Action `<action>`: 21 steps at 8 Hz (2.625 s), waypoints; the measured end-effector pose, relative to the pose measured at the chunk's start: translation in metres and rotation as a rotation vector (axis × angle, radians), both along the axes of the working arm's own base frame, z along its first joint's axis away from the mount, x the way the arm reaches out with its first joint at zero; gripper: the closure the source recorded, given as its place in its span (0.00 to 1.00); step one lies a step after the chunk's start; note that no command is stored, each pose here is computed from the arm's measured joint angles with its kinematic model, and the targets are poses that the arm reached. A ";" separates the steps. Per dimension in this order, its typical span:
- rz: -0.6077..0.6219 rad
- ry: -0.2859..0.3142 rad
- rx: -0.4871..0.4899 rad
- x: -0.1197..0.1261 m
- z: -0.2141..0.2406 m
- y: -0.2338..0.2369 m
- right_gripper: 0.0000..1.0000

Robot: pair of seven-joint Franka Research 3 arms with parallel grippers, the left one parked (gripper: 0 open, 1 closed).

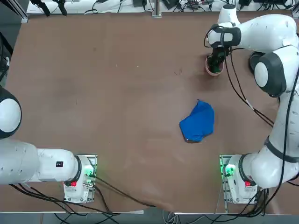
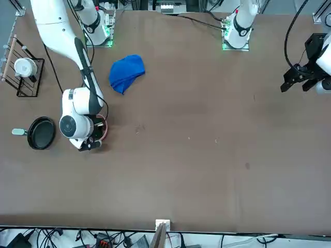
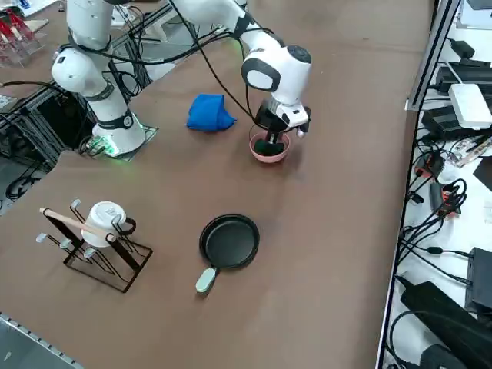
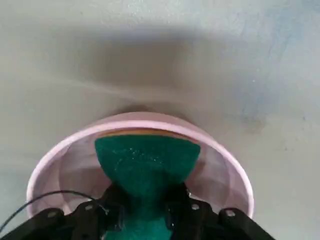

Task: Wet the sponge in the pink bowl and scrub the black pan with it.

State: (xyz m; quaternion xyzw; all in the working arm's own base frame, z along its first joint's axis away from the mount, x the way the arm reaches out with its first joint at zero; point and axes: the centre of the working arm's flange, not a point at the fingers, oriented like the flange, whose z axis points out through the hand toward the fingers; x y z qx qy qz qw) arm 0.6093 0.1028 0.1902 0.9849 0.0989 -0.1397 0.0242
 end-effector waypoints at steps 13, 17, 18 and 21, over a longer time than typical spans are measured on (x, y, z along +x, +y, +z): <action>-0.019 0.092 0.007 0.014 0.069 -0.006 0.66; -0.055 0.074 0.023 0.027 0.102 -0.042 0.67; -0.068 0.056 0.039 0.030 0.115 -0.077 0.67; -0.164 0.016 0.079 0.023 0.131 -0.217 0.67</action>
